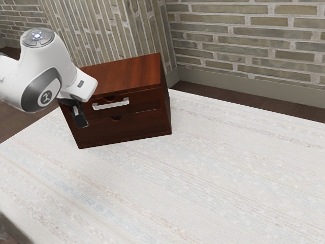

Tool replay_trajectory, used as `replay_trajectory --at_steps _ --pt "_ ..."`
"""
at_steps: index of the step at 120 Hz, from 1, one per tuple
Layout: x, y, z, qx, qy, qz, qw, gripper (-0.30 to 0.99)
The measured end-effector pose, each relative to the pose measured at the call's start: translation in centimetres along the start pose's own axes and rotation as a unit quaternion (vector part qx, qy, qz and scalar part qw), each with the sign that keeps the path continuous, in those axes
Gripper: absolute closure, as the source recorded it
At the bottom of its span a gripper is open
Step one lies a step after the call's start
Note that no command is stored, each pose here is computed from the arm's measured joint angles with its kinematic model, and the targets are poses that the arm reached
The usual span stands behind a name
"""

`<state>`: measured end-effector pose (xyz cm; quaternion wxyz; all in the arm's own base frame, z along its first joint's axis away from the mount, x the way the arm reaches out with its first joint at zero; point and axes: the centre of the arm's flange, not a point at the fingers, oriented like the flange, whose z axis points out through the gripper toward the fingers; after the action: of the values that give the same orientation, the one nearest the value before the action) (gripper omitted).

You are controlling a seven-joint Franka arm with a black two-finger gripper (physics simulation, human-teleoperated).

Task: Pull the drawer handle with one arm to open the drawer

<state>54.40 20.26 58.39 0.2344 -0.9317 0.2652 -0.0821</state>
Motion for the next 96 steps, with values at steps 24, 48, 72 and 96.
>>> replay_trajectory --at_steps 24,48,72,96 --pt "2.2 -0.5 0.7 0.009 -0.004 0.014 1.000 0.00" --pt "4.9 0.5 2.3 0.005 -0.001 0.034 0.999 0.00" --pt "6.6 0.8 2.5 0.007 0.006 0.045 0.999 0.00" --pt "7.0 0.4 3.4 0.009 0.003 0.048 0.999 0.00"
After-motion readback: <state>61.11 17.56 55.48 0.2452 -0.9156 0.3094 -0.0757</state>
